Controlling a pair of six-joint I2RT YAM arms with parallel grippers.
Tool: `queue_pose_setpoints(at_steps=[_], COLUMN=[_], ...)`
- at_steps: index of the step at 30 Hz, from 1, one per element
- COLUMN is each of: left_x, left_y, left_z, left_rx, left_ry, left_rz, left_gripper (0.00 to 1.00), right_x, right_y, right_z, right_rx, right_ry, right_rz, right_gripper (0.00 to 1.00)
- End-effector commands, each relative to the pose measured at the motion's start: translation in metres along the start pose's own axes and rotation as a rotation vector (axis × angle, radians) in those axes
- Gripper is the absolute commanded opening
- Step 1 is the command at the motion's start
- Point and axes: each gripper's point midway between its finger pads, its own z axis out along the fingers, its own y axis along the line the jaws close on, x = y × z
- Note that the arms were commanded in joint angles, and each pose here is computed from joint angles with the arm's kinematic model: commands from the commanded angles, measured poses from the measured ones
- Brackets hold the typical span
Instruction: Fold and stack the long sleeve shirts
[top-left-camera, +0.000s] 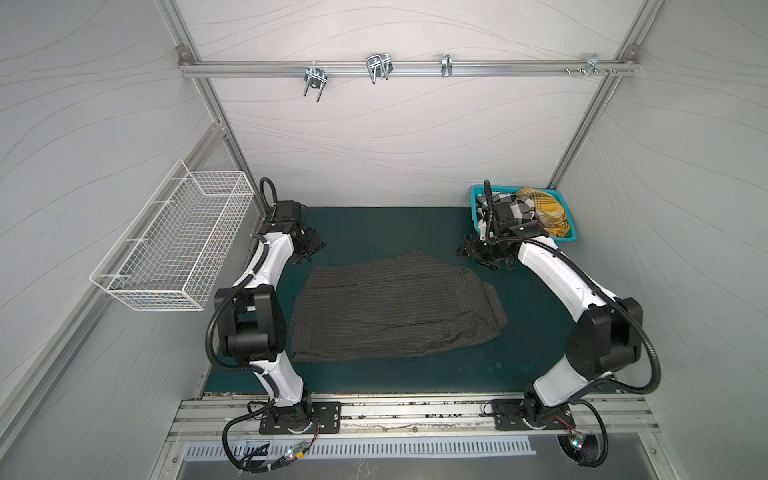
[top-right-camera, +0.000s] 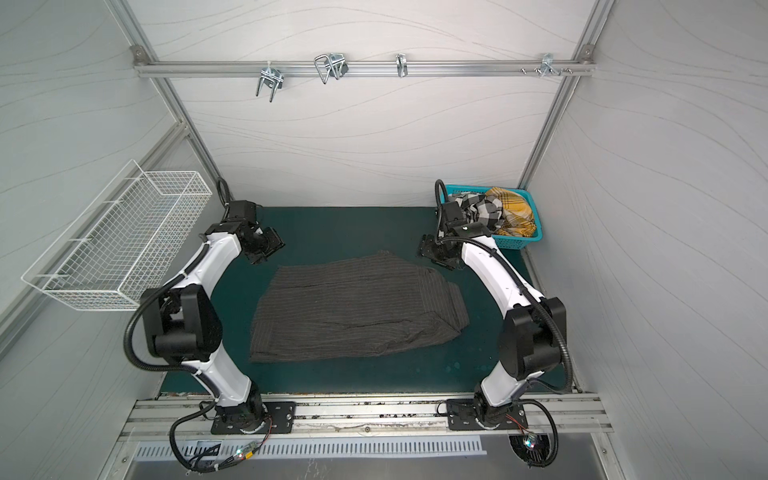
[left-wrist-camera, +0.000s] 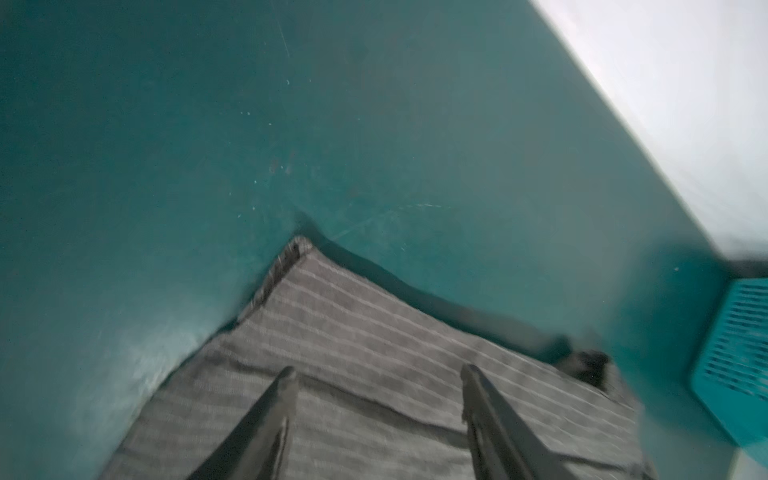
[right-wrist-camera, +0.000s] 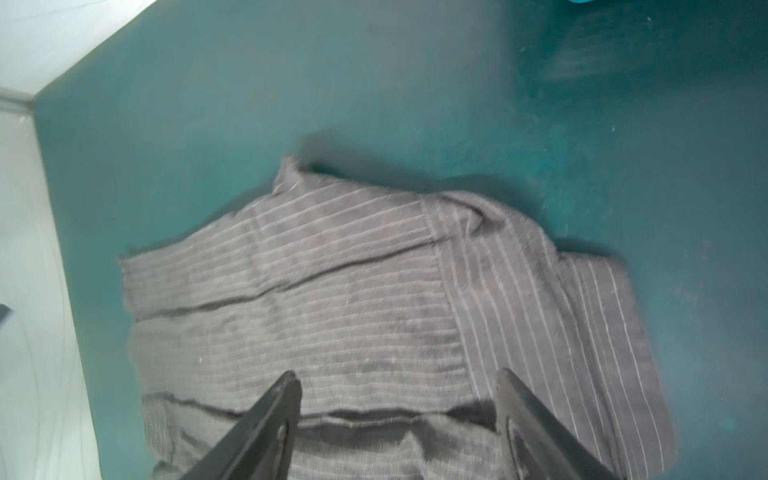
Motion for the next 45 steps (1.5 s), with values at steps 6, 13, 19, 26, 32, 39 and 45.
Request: queue_pose_setpoints(at_steps=[6,13,19,26,32,39,45], left_x=[-0.028,-0.033,-0.022,-0.008,0.020,0.019,0.012], left_y=[0.017,0.027,0.031,0.041,0.045,0.037,0.020], left_z=[0.041,0.074,0.094,0.101,0.102,0.081,0.030], left_rx=[-0.135,-0.204,-0.210,-0.262,-0.249,-0.213,-0.127], left_ry=[0.019,0.081,0.137,0.207,0.251,0.216,0.121], left_rz=[0.076,0.089,0.073,0.067,0.035,-0.010,-0.052], left_gripper=[0.67,0.66,0.61,0.47,0.26,0.00,0.00], right_x=[-0.002,0.001,0.006,0.007,0.001,-0.015,-0.020], right_y=[-0.001,-0.026,-0.032,-0.034,-0.039,-0.047,-0.062], right_z=[0.051,0.068,0.070,0.068,0.070,0.075,0.108], right_rx=[0.061,0.146,0.160,0.174,0.184,0.183,0.237], right_ry=[0.203,0.280,0.300,0.301,0.291,0.287,0.347], right_rz=[-0.064,-0.047,-0.053,-0.040,-0.005,0.004,-0.028], right_gripper=[0.72,0.72,0.72,0.72,0.71,0.74,0.75])
